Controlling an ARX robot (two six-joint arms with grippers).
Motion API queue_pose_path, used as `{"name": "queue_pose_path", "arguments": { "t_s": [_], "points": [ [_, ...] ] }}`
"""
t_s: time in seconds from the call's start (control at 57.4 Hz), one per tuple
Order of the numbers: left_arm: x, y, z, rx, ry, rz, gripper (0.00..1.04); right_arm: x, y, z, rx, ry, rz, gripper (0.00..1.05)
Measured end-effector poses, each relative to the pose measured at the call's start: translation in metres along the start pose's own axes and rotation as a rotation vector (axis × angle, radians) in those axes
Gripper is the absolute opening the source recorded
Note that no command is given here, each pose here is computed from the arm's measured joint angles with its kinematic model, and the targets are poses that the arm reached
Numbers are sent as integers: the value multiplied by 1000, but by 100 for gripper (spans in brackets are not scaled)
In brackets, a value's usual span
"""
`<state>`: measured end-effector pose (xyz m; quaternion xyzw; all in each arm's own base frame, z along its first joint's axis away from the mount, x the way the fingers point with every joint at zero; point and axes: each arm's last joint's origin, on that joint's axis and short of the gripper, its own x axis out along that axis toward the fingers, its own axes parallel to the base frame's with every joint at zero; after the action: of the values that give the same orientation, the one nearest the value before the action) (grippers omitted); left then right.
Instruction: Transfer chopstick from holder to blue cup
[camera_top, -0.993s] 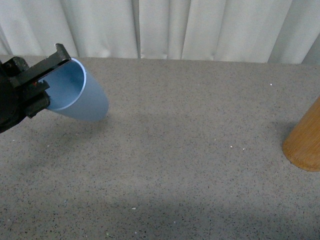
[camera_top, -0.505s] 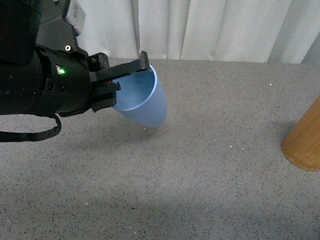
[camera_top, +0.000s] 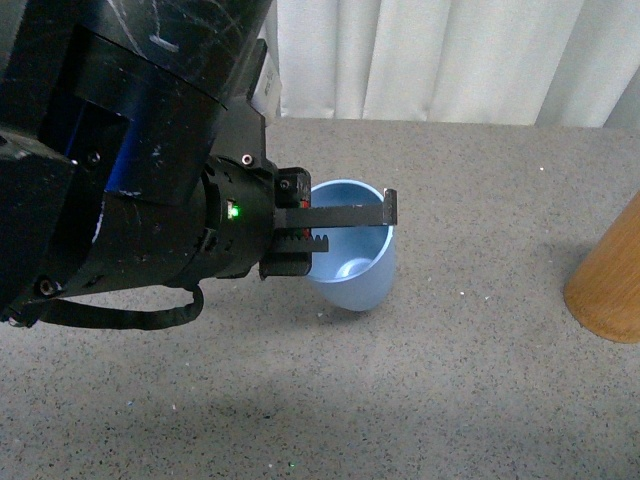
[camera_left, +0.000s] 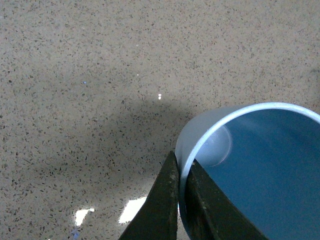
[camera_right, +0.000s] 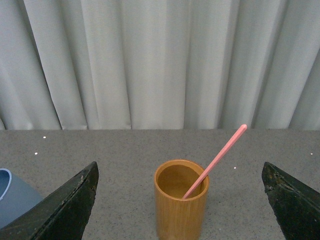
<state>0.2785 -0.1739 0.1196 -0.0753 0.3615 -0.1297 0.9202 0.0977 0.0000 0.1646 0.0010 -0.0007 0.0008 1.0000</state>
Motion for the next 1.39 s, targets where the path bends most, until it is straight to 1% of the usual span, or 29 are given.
{"name": "queue_pose_path", "arguments": {
  "t_s": [0.349, 0.54, 0.959, 1.081, 1.15, 1.237, 1.325, 1.394],
  "points": [
    [5, -6, -1, 15, 12, 17, 4, 0, 0, 0, 0, 0, 0, 95],
    [9, -10, -6, 28, 32, 22, 4, 0, 0, 0, 0, 0, 0, 95],
    [11, -11, -7, 33, 35, 44, 4, 0, 0, 0, 0, 0, 0, 95],
    [11, -11, -7, 34, 36, 44, 21, 0, 0, 0, 0, 0, 0, 95],
    [11, -11, -7, 34, 36, 44, 35, 0, 0, 0, 0, 0, 0, 95],
    [11, -11, -7, 34, 35, 43, 46, 0, 0, 0, 0, 0, 0, 95],
    [11, -11, -6, 35, 37, 51, 60, 0, 0, 0, 0, 0, 0, 95],
    [11, -11, -6, 32, 34, 64, 69, 0, 0, 0, 0, 0, 0, 95]
  ]
}}
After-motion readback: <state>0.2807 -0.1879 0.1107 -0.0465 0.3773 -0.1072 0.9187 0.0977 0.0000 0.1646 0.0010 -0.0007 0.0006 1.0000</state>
